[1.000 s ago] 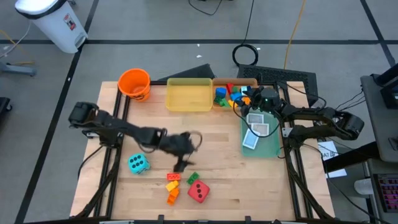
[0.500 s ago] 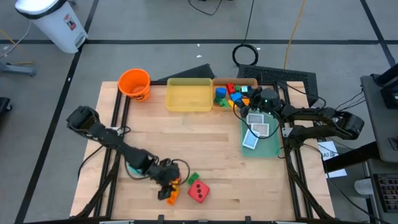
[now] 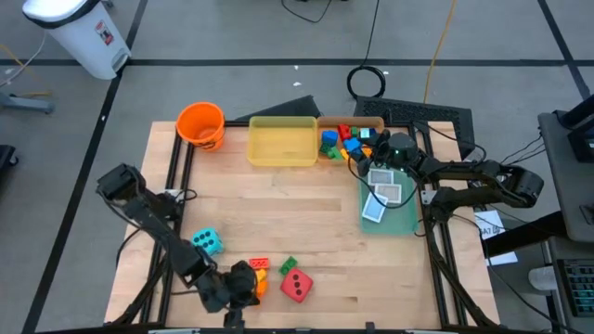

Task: Pick & Place Toys
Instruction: Put the orange game piece into the orange bin

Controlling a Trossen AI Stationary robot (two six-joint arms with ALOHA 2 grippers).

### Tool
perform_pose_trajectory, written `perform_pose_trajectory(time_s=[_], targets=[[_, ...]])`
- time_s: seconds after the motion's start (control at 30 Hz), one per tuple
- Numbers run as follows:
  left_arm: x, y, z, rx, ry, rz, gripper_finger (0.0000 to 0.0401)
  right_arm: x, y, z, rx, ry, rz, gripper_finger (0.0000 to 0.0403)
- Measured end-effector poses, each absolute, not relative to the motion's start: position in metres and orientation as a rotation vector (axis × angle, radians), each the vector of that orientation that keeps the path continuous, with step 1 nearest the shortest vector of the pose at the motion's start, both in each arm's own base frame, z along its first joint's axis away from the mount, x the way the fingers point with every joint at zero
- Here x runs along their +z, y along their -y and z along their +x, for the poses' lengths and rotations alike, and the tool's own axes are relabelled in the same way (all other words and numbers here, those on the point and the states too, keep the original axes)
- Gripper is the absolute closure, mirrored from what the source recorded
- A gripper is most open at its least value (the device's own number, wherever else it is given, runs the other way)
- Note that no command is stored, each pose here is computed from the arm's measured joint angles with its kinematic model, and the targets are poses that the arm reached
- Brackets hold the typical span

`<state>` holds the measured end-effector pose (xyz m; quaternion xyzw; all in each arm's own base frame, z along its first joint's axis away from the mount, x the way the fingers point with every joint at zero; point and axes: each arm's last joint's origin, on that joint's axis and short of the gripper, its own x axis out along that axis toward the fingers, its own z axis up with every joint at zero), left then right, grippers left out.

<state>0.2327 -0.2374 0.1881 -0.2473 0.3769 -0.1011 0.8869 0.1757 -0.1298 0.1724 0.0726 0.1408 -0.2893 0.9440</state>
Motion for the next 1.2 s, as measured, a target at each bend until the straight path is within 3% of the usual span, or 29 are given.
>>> perform_pose_trajectory(time_s=[0.2, 0.4, 0.6, 0.77, 1.1, 1.2], targets=[[0.161, 0.247, 0.237, -0.181, -0.829, -0.528, 0.0391, 0.174, 0.127, 0.178, -0.571, -0.273, 0.141, 0.0122], [0.139, 0.236, 0.242, -0.032, -0.898, -0.501, 0.0389, 0.176, 0.122, 0.183, -0.540, -0.250, 0.128, 0.0122], [0.130, 0.211, 0.248, 0.111, -0.961, -0.368, 0.0398, 0.177, 0.119, 0.185, -0.527, -0.239, 0.122, 0.0122], [0.126, 0.183, 0.259, 0.227, -0.975, -0.245, 0.0381, 0.178, 0.119, 0.185, -0.528, -0.239, 0.122, 0.0122], [0.169, 0.149, 0.262, 0.161, -0.979, -0.201, 0.0397, 0.177, 0.119, 0.185, -0.526, -0.243, 0.124, 0.0122], [0.178, 0.142, 0.256, 0.197, -1.000, -0.251, 0.0376, 0.177, 0.119, 0.185, -0.526, -0.243, 0.124, 0.0122]])
